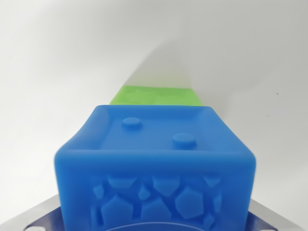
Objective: Stack cube
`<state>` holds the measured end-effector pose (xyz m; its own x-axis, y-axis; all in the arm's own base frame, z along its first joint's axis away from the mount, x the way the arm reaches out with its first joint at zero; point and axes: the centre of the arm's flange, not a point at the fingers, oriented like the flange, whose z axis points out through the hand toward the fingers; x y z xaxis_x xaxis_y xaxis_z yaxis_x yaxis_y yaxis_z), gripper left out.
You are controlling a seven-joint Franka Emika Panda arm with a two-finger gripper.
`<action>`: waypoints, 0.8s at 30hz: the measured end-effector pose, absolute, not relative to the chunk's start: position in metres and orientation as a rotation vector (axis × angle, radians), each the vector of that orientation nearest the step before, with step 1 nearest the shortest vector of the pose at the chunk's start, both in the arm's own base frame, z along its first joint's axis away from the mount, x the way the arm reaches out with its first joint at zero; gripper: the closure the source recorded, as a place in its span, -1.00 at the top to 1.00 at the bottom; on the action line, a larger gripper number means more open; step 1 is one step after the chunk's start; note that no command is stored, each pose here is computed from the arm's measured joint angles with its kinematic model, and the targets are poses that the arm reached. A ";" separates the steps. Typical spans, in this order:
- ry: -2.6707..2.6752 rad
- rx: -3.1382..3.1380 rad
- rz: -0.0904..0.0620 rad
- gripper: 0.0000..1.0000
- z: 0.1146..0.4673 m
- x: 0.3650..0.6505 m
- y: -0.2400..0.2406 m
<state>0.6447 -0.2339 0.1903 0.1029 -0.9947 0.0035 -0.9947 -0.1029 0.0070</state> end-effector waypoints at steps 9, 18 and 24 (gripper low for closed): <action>-2.098 2.327 -0.004 -1.00 0.179 0.645 -0.234; -2.099 2.328 -0.002 -1.00 0.172 0.645 -0.234; -2.100 2.329 -0.001 1.00 0.172 0.645 -0.234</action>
<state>0.6448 -0.2339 0.1718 0.1031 -0.9947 0.0038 -0.9947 -0.1031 0.0049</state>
